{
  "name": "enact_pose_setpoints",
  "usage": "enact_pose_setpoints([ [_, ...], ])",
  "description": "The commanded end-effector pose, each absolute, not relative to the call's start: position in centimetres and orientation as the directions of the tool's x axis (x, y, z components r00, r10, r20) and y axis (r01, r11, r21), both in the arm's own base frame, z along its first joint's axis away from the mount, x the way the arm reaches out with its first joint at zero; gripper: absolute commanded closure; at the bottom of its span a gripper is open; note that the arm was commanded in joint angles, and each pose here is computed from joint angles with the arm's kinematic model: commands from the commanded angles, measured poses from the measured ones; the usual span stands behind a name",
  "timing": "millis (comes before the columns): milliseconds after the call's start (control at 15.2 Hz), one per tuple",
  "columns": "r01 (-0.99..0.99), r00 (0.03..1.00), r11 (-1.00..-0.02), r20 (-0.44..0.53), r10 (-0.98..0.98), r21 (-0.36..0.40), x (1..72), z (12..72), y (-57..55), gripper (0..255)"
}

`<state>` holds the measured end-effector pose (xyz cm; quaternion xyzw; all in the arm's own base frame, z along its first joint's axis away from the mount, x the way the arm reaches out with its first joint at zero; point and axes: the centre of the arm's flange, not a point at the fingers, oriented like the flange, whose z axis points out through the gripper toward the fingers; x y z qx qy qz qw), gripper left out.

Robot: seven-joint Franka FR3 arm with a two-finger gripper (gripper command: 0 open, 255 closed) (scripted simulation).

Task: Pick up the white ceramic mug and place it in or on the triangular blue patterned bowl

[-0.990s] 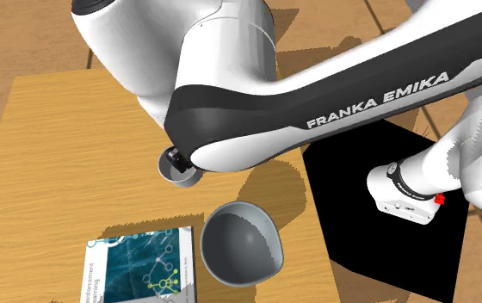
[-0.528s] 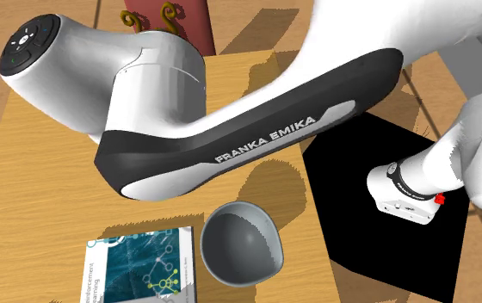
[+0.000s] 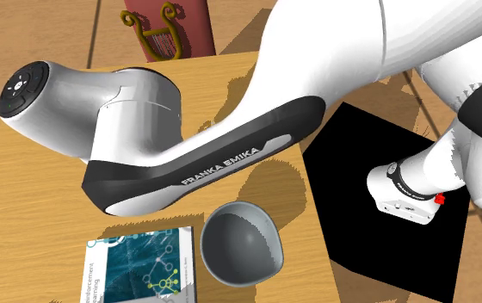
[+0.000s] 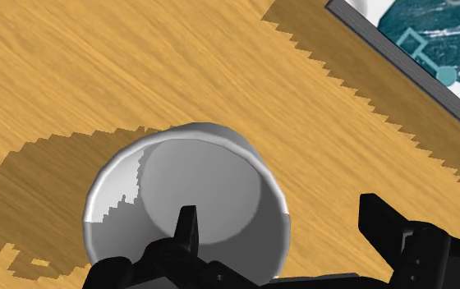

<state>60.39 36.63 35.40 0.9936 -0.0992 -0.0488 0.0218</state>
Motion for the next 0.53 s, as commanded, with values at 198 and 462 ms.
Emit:
enact_pose_setpoints([
  [198,-0.195,0.976,-0.979,-0.092,-0.199,0.053,60.24,33.52,36.57,0],
  [462,-0.195,0.976,-0.979,-0.092,-0.199,0.053,60.24,33.52,36.57,0],
])
